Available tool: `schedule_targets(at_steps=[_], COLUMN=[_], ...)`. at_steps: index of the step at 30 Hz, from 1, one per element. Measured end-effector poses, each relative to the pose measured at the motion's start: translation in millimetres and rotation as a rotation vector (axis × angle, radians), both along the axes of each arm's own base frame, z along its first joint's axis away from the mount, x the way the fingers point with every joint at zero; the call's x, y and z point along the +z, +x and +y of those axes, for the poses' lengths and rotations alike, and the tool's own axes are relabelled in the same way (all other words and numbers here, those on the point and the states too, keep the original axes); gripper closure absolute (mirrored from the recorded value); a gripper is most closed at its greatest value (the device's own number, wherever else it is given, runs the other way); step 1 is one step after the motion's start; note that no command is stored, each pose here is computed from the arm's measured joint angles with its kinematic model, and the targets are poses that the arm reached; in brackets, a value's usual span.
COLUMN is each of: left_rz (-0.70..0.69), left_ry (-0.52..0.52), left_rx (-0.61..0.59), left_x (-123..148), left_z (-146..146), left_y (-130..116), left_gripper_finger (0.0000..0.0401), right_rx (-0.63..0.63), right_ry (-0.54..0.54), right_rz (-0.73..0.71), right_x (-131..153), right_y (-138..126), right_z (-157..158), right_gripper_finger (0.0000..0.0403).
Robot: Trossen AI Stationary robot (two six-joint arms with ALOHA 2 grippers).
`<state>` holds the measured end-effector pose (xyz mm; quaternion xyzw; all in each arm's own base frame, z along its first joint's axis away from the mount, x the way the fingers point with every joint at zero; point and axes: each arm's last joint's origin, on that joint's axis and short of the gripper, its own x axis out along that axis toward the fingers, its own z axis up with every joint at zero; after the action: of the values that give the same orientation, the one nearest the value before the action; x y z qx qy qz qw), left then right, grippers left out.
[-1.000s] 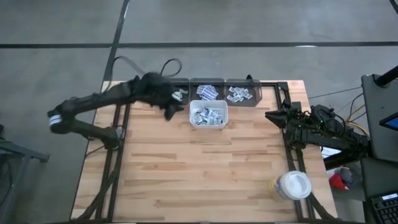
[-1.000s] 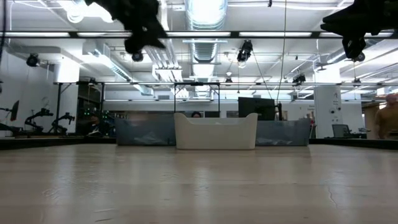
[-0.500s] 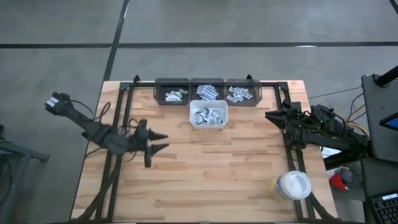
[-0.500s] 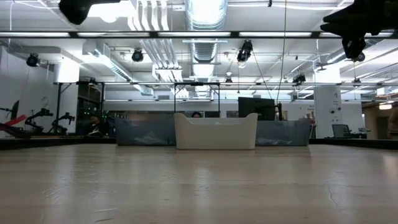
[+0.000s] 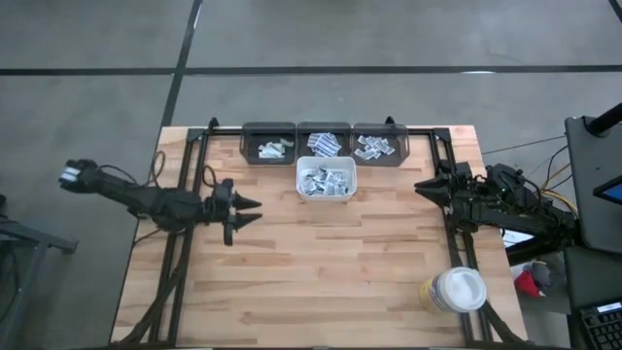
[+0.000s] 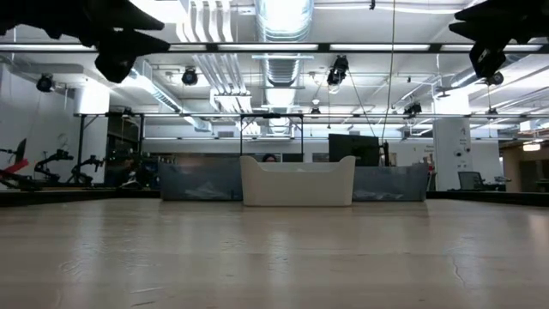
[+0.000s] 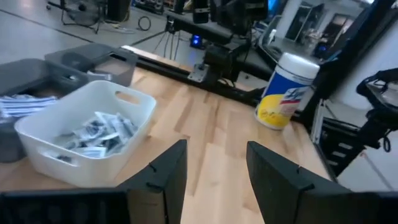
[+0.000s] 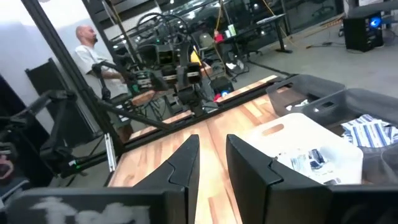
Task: Pick & Place First Aid Supplies
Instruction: Return to Home Position
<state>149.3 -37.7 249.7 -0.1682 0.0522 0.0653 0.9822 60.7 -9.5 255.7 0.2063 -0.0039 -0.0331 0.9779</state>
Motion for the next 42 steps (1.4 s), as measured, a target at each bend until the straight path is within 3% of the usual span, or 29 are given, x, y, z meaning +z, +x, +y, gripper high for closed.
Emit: schedule_targets(at_steps=[7, 16, 22, 24, 31, 42], left_rz=[0.014, -0.147, -0.147, -0.081, -0.083, -0.049], left_ry=[0.049, 0.036, 0.096, 0.113, 0.147, 0.177], left_rx=[0.063, 0.016, 0.026, 0.038, 0.09, 0.097], left_x=[-2.7, -35.3, -58.4, -74.1, -75.9, -78.6], left_z=[18.5, 22.6, 24.5, 24.5, 25.6, 25.4], left_y=[-28.6, -55.0, -60.4, -58.7, -57.3, -55.5], left_gripper_finger=[0.024, 0.024, 0.024, 0.024, 0.024, 0.024], right_rx=[-0.001, -0.001, -0.011, -0.013, -0.026, -0.09], right_ry=[-0.012, 0.029, -0.012, -0.026, -0.077, -0.12], right_rz=[-0.047, -0.017, -0.019, -0.045, -0.086, 0.054], right_x=[3.0, -13.1, -32.0, -36.0, -36.6, -36.5], right_y=[-6.7, 2.1, 14.3, 17.2, 18.6, 12.3], right_z=[1.6, -0.5, -3.7, -4.5, -5.2, -5.7], right_gripper_finger=[0.0335, 0.032, 0.0314, 0.0314, 0.0328, 0.0335])
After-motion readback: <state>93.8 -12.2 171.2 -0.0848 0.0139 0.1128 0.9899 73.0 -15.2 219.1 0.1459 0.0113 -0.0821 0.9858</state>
